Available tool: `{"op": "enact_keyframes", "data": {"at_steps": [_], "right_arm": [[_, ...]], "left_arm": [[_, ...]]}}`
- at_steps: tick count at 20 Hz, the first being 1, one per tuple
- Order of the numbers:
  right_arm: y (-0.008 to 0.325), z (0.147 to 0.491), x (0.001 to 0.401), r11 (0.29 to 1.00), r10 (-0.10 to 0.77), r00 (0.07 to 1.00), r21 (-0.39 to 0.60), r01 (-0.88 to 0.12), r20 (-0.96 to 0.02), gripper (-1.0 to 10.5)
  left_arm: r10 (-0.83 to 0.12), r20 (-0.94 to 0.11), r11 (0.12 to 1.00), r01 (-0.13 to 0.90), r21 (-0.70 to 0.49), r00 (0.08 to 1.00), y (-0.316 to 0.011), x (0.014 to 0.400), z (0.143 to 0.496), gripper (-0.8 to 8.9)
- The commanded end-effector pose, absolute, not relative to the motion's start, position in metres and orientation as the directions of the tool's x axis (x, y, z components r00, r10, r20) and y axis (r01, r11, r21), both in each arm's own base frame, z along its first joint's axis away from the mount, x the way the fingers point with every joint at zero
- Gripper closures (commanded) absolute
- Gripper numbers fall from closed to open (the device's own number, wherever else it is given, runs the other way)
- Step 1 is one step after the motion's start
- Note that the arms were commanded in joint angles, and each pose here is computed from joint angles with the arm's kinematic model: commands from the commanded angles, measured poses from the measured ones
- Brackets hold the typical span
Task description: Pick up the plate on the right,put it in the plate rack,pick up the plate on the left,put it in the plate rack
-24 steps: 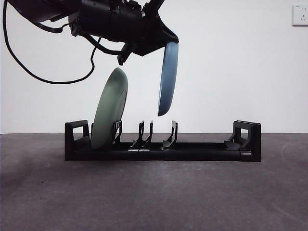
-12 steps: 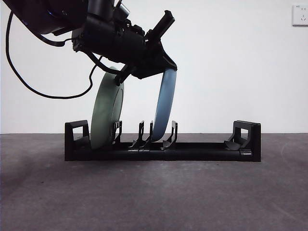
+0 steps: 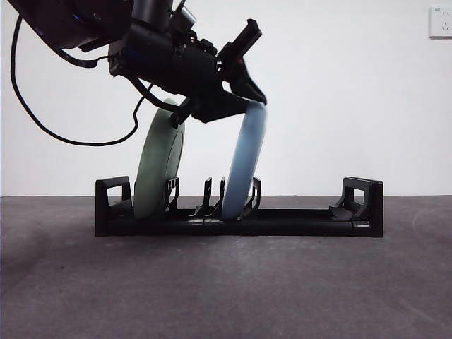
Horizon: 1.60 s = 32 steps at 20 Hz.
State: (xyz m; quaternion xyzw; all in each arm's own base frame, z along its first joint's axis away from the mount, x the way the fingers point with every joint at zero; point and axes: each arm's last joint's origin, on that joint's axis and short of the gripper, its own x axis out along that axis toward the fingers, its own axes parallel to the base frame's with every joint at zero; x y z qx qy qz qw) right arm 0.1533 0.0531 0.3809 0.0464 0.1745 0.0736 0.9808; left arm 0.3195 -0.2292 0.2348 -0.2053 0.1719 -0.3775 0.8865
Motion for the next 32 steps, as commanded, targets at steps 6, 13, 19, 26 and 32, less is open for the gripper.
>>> {"op": "enact_keyframes", "data": {"at_steps": [6,13,19,26,32], "right_arm": [[0.053,0.382,0.154,0.985,0.163,0.931,0.114,-0.132,-0.327,5.4],[0.054,0.38,0.154,0.982,0.18,0.922,0.115,-0.15,-0.342,6.2],[0.058,0.375,0.158,0.972,0.233,0.893,0.111,-0.206,-0.386,9.6],[0.061,0.361,0.163,0.965,0.259,0.835,0.085,-0.25,-0.486,9.6],[0.059,0.329,0.158,0.967,0.248,0.835,0.079,-0.241,-0.491,9.6]], "left_arm": [[-0.738,-0.206,0.657,0.612,-0.441,0.643,-0.23,0.318,0.228,5.84],[-0.864,-0.068,0.486,0.788,-0.378,0.5,-0.233,0.304,0.259,6.01],[-0.893,-0.06,0.447,0.862,-0.24,0.446,-0.216,0.272,0.307,8.21],[-0.696,-0.251,0.692,0.722,0.018,0.673,-0.169,0.22,0.347,8.21],[-0.521,-0.349,0.808,0.582,0.092,0.779,-0.115,0.193,0.347,8.21]]}}
